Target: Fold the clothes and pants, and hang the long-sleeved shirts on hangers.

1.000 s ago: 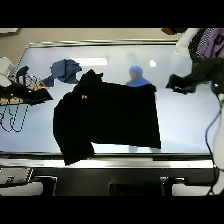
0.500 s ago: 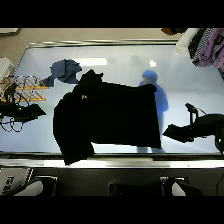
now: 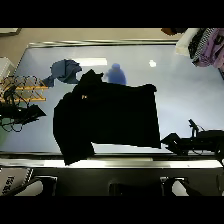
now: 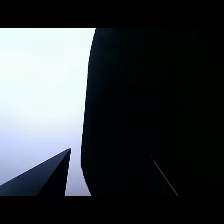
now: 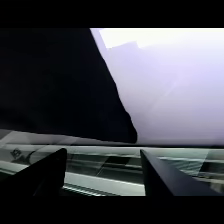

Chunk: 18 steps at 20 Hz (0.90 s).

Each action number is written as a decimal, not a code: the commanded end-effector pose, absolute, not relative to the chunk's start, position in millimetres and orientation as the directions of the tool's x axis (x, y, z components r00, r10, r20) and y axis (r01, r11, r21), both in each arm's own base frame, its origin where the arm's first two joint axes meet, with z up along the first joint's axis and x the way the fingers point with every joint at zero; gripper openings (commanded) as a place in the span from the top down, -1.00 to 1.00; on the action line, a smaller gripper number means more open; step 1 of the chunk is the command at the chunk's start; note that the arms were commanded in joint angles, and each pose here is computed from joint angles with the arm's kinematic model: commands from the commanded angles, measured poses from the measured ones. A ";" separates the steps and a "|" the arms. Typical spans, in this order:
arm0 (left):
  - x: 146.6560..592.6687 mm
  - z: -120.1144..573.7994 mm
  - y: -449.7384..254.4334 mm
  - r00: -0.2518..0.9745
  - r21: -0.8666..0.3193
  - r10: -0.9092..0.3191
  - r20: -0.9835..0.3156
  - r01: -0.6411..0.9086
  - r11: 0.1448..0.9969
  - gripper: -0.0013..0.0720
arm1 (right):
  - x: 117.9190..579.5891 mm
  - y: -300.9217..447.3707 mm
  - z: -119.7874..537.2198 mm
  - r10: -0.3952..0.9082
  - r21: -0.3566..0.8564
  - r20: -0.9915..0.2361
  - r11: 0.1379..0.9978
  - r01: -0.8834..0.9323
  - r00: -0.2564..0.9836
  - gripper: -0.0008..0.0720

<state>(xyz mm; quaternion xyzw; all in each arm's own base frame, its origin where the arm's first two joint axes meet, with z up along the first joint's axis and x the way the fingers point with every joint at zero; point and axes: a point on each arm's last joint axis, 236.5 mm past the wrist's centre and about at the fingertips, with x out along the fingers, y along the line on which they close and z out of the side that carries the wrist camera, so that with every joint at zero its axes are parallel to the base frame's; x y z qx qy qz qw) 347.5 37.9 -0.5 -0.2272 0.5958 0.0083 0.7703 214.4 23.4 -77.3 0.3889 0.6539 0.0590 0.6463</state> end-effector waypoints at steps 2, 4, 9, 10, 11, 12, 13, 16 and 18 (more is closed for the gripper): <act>349.0 -0.2 39.1 0.297 -0.339 -0.254 -0.920 -0.286 0.896 -0.47 | 205.6 31.9 -93.1 0.641 0.606 -0.761 0.646 0.465 0.101 -0.50; 349.5 -0.1 39.4 0.300 -0.339 -0.253 -0.920 -0.287 0.896 -0.48 | 207.1 30.1 -98.3 0.637 0.600 -0.764 0.644 0.474 0.101 -0.50; 353.0 0.3 41.7 0.314 -0.341 -0.245 -0.917 -0.300 0.891 -0.48 | 217.9 27.9 -104.5 0.632 0.610 -0.763 0.633 0.477 0.137 -0.50; 352.9 0.1 41.7 0.314 -0.341 -0.245 -0.917 -0.300 0.891 -0.48 | 217.9 31.9 -105.3 0.644 0.617 -0.754 0.625 0.479 0.130 -0.48; 352.5 -0.6 41.3 0.312 -0.342 -0.247 -0.917 -0.302 0.890 -0.48 | 215.5 38.0 -107.8 0.653 0.615 -0.751 0.632 0.472 0.103 -0.44; 352.0 -1.6 41.0 0.309 -0.344 -0.248 -0.918 -0.309 0.887 -0.48 | 212.5 46.0 -110.3 0.660 0.613 -0.748 0.645 0.457 0.071 -0.44; 351.5 -2.4 40.4 0.307 -0.346 -0.251 -0.918 -0.310 0.886 -0.48 | 210.5 54.1 -113.3 0.662 0.609 -0.748 0.661 0.439 0.041 -0.44; 347.9 -4.4 38.9 0.292 -0.347 -0.257 -0.921 -0.319 0.882 -0.48 | 210.7 54.0 -123.5 0.613 0.562 -0.790 0.712 0.422 0.018 0.42; 340.1 -7.7 41.5 0.274 -0.343 -0.263 -0.925 -0.306 0.888 -0.48 | 212.1 50.3 -125.5 0.597 0.551 -0.802 0.724 0.415 0.023 0.89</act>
